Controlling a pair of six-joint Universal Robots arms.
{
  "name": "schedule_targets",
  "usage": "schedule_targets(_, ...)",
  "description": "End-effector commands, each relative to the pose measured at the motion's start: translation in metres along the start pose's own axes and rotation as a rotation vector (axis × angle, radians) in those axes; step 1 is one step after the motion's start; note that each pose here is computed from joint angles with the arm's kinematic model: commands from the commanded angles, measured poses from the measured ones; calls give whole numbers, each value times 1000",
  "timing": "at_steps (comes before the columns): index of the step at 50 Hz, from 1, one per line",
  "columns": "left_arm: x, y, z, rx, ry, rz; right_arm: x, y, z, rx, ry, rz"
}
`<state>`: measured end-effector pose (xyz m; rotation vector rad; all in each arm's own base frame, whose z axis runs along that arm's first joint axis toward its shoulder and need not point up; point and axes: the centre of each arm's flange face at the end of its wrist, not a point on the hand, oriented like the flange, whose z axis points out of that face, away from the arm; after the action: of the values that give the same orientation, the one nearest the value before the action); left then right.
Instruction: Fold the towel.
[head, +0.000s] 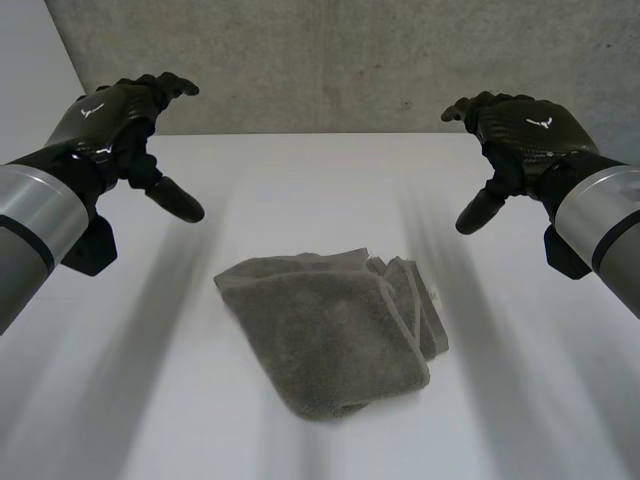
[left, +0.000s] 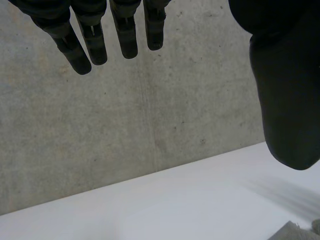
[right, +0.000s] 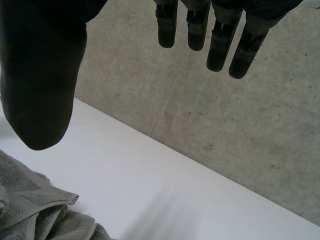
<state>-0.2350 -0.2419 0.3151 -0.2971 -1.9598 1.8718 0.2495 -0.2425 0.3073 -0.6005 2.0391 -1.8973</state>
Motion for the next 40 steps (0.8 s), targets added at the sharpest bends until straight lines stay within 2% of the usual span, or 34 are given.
schedule_targets(1,6,-2,8,40,2,-23,-2,5,4,9,-7,4)
schedule_targets(2,24,-6,25,123,5,-89,-7,17,11,32,-25,12)
schedule_targets(3,9,-3,11,51,1,-33,-3,7,5,13,-10,5)
schedule_targets(4,24,-6,25,123,5,-89,-7,17,11,32,-25,12)
schedule_targets(5,10,-3,11,54,1,-35,-3,7,5,14,-11,5)
schedule_targets(6,24,-5,23,102,-2,-89,-7,16,12,34,-25,7)
schedule_targets(7,10,-3,11,48,-1,-37,-3,7,5,15,-11,3)
schedule_targets(8,24,-5,21,82,-5,-87,-7,16,12,33,-23,4)
schedule_targets(9,12,-3,12,46,-2,-42,-4,8,6,17,-12,3)
schedule_targets(10,24,-5,21,82,-5,-87,-7,16,12,33,-23,4)
schedule_targets(11,14,-4,13,54,-2,-49,-4,10,7,20,-14,3)
schedule_targets(12,24,-5,20,68,-9,-79,-8,15,11,37,-24,1)
schedule_targets(13,14,-4,13,48,-3,-46,-4,9,7,21,-15,2)
schedule_targets(14,24,-5,20,67,-9,-79,-8,15,11,37,-24,0)
schedule_targets(15,15,-4,14,53,-4,-51,-5,10,7,23,-16,2)
schedule_targets(17,23,-4,19,53,-14,-70,-7,16,11,35,-23,-4)
schedule_targets(24,21,5,18,15,-24,-14,-8,21,10,19,-26,-11)
schedule_targets(34,19,13,20,-10,-24,-9,-6,14,9,37,-21,-27)
schedule_targets(40,28,23,28,-6,21,-4,2,20,9,-3,-7,-180)
